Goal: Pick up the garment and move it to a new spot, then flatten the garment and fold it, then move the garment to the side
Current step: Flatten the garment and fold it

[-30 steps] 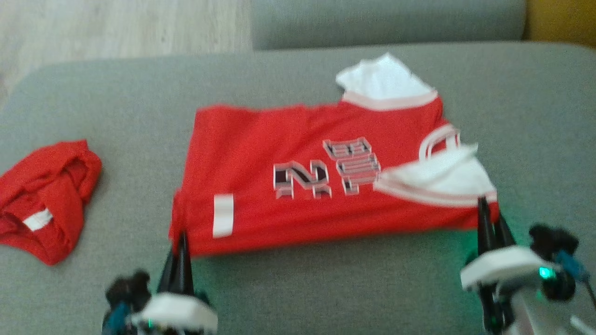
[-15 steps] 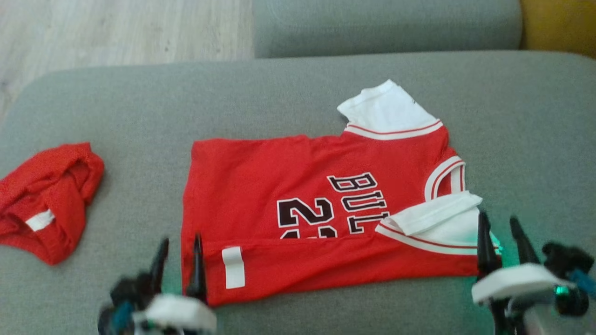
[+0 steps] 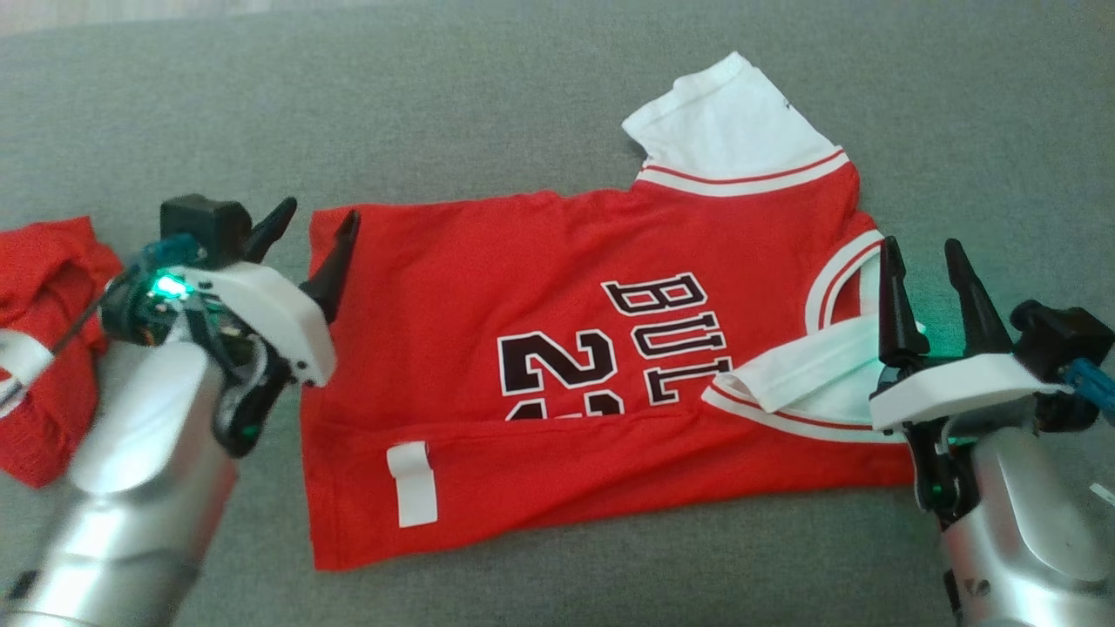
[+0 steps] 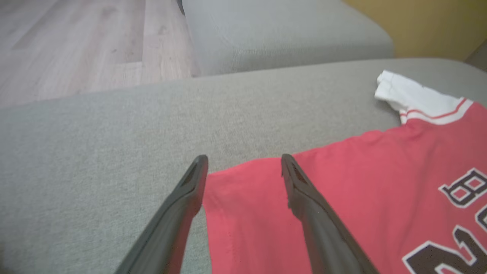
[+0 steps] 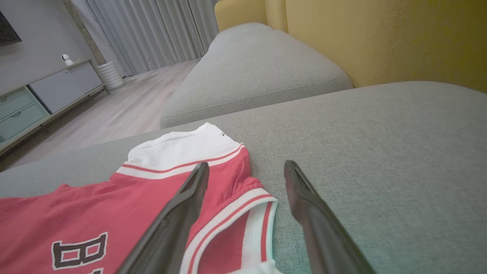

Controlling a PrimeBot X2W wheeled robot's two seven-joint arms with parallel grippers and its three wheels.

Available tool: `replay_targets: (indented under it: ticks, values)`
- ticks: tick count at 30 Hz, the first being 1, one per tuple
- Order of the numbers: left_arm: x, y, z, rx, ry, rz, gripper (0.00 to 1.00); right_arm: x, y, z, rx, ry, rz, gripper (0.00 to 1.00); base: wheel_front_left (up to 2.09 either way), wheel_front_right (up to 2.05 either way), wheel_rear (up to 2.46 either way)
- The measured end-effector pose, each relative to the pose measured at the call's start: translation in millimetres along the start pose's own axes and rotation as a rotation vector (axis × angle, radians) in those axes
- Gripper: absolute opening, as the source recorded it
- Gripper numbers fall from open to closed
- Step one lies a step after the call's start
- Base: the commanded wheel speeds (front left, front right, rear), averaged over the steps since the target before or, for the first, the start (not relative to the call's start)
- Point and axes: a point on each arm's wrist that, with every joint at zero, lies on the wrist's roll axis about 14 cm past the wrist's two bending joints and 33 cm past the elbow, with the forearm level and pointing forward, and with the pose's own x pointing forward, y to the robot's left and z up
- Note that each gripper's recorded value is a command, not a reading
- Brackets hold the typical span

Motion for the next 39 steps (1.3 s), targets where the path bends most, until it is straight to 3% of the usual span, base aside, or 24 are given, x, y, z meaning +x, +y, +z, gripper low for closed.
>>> replay_targets:
  ticks: [5, 23, 24, 25, 26, 27, 28, 35, 39]
  values:
    - [3, 16, -22, 0.018, 0.136, -0.015, 1.00, 2, -4, -11, -0.006, 0.031, -0.006, 1.00, 0.00, 0.00, 0.00]
    - [30, 14, -47, -0.082, 0.174, -0.059, 1.00, 36, -6, 4, -0.061, 0.004, 0.032, 1.00, 0.00, 0.00, 0.00]
    - [30, 12, -49, -0.084, 0.180, -0.064, 0.94, 38, -6, 6, -0.062, 0.000, 0.034, 1.00, 0.00, 0.00, 0.00]
    - [30, 11, -50, -0.086, 0.179, -0.068, 0.73, 40, -6, 8, -0.067, -0.002, 0.036, 1.00, 0.00, 0.00, 0.00]
    - [30, 9, -52, -0.085, 0.184, -0.073, 0.38, 41, -6, 9, -0.071, -0.004, 0.038, 1.00, 0.00, 0.00, 0.00]
    - [29, 8, -53, -0.086, 0.186, -0.077, 0.13, 42, -6, 10, -0.073, -0.005, 0.041, 1.00, 0.00, 0.00, 0.00]
    - [29, 7, -54, -0.085, 0.186, -0.080, 0.00, 44, -5, 12, -0.076, -0.008, 0.045, 1.00, 0.00, 0.00, 0.00]
    - [30, 13, -35, -0.060, 0.091, -0.068, 0.00, 57, 4, 16, -0.091, 0.006, 0.076, 1.00, 0.00, 0.00, 0.00]
    - [31, 22, -19, -0.031, 0.022, -0.046, 0.00, 79, 5, 19, -0.147, 0.104, 0.098, 1.00, 0.00, 0.00, 0.00]
